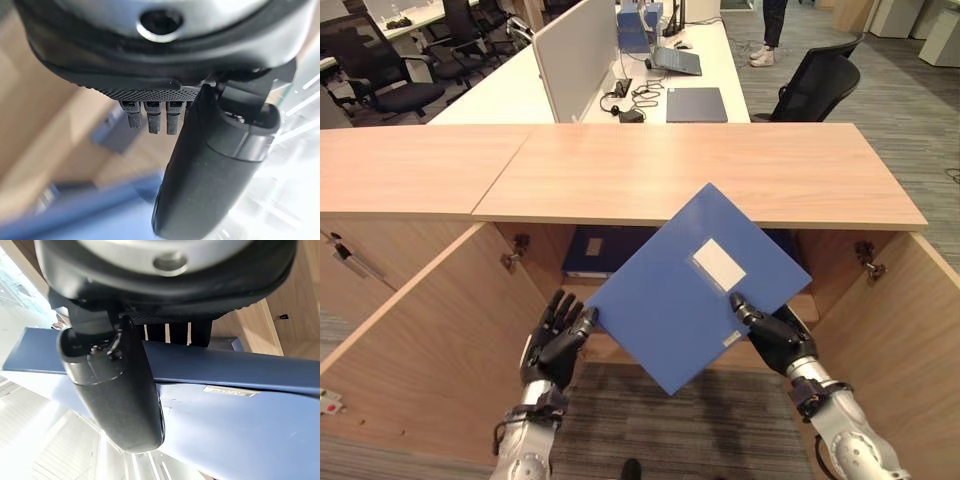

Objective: Put the empty folder in the office cabinet

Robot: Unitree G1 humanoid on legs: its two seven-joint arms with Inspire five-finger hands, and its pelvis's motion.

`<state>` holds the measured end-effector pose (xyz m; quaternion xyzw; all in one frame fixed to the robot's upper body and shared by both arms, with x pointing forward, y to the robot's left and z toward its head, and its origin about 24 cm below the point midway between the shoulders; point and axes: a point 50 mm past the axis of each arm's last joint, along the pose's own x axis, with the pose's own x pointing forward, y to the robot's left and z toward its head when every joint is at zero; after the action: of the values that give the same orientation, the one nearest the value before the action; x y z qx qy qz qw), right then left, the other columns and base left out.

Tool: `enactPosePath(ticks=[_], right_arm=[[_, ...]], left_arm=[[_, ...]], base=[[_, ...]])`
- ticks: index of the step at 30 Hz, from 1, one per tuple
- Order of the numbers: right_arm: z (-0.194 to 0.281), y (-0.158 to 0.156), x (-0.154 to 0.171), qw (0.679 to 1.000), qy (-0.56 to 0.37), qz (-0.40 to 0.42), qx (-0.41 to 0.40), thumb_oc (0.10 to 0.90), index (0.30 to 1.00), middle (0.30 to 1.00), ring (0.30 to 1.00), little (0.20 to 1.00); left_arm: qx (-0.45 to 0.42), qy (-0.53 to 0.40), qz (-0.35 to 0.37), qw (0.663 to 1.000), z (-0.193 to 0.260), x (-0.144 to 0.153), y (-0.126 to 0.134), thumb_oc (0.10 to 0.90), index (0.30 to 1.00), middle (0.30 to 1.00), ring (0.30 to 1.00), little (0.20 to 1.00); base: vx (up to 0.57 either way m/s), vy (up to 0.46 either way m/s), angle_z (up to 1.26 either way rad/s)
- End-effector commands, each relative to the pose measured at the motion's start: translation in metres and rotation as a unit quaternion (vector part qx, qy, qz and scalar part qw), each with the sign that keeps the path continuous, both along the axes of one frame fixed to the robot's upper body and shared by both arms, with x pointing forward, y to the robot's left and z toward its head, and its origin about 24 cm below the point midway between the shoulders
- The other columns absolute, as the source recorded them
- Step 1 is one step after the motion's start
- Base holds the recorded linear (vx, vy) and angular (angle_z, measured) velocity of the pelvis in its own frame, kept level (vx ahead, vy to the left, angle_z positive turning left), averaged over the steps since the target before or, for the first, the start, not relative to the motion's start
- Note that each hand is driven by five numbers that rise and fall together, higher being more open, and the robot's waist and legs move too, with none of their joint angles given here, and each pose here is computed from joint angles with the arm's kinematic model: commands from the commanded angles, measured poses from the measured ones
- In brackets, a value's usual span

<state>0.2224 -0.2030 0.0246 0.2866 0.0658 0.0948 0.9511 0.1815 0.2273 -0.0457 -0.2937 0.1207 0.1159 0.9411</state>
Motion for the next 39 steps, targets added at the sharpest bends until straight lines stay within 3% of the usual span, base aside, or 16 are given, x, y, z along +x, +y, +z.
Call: enactPosePath(ticks=[1,9,10,14,17,27,39], right_arm=[[0.072,0.003,0.021,0.979,-0.201,0.029,0.029,0.4,0.3,0.3,0.3,0.3],[0.073,0.008,0.019,0.975,-0.213,0.039,0.052,0.4,0.3,0.3,0.3,0.3],[0.066,0.009,0.017,0.978,-0.199,0.041,0.044,0.4,0.3,0.3,0.3,0.3],[0.04,0.007,0.009,0.988,-0.146,0.028,0.039,0.4,0.3,0.3,0.3,0.3],[0.013,0.014,0.005,0.991,-0.094,-0.003,0.1,0.4,0.3,0.3,0.3,0.3],[-0.058,0.017,-0.02,0.992,0.07,-0.053,0.096,0.4,0.3,0.3,0.3,0.3],[-0.103,0.008,-0.048,0.976,0.182,-0.092,0.074,0.4,0.3,0.3,0.3,0.3]], left_arm=[[0.075,-0.029,-0.047,0.996,0.012,0.008,0.014,0.8,0.9,0.9,0.9,0.9],[0.125,0.187,-0.077,0.971,-0.061,-0.043,0.022,0.8,0.9,0.9,0.9,0.9],[0.132,0.241,-0.07,0.959,-0.077,-0.058,0.023,0.8,0.9,0.9,0.9,0.9],[0.144,0.315,-0.072,0.935,-0.095,-0.078,0.021,0.8,0.9,0.9,0.9,0.9],[0.162,0.358,-0.095,0.915,-0.105,-0.089,0.015,0.8,0.9,0.9,0.9,0.9],[0.233,0.39,-0.185,0.871,-0.111,-0.097,0.006,0.8,0.9,0.9,0.9,0.9],[0.256,0.408,-0.17,0.86,-0.109,-0.103,0.021,0.8,0.9,0.9,0.9,0.9]], base=[[0.0,0.0,0.0],[0.0,0.0,0.0],[0.0,0.0,0.0],[0.0,0.0,0.0],[0.0,0.0,0.0],[0.0,0.0,0.0],[0.0,0.0,0.0]])
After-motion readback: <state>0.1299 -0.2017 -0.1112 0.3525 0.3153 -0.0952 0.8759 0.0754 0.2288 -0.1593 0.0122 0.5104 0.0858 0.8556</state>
